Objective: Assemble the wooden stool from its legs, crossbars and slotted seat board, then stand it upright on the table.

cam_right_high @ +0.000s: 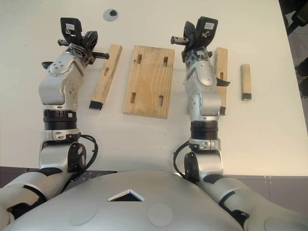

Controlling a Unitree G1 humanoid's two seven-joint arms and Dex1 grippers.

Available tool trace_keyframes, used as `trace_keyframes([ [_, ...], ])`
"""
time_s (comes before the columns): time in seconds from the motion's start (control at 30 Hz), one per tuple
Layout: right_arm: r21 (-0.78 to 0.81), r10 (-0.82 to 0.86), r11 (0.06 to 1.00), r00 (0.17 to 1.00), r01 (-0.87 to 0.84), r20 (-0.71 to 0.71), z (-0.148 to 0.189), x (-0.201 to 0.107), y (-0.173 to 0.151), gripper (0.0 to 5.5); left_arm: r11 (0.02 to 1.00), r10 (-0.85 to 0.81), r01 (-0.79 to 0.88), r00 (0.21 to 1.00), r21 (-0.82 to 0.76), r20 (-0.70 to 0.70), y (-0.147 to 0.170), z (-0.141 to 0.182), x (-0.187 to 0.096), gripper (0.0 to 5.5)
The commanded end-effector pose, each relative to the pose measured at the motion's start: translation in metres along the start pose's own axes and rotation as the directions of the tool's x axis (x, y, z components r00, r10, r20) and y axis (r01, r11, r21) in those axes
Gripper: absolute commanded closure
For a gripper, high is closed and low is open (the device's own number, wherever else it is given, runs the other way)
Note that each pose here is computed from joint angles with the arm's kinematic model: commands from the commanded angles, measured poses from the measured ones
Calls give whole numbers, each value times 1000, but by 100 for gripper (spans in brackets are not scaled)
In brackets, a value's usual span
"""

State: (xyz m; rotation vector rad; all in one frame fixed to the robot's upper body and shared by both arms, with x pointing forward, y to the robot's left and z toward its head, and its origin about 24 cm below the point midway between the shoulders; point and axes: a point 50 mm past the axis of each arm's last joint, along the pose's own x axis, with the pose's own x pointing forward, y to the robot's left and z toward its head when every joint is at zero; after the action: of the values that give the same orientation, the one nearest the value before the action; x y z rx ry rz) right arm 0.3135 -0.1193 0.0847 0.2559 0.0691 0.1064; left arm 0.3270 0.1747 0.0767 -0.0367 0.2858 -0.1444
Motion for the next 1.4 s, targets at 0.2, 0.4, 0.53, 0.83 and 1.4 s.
trace_keyframes([
  [0.2,8,-13,1000,1000,14,-9,-1,-2,-1,550,999,20,-19,1000,37,-9,34,11,-6,414],
  [0.4,8,-15,1000,1000,15,-11,-1,-2,-1,550,995,-5,18,990,94,-139,90,4,-34,318],
  [0.53,3,-23,1000,1000,23,-9,0,-2,-4,550,994,22,7,967,111,-254,122,-11,-51,264],
  [0.83,-4,-19,1000,1000,19,-16,1,-2,-5,550,999,35,-27,896,23,-442,157,-61,-75,264],
  [1.4,119,49,992,999,-45,-23,14,5,-1,516,986,-157,150,984,73,89,87,34,-35,426],
])
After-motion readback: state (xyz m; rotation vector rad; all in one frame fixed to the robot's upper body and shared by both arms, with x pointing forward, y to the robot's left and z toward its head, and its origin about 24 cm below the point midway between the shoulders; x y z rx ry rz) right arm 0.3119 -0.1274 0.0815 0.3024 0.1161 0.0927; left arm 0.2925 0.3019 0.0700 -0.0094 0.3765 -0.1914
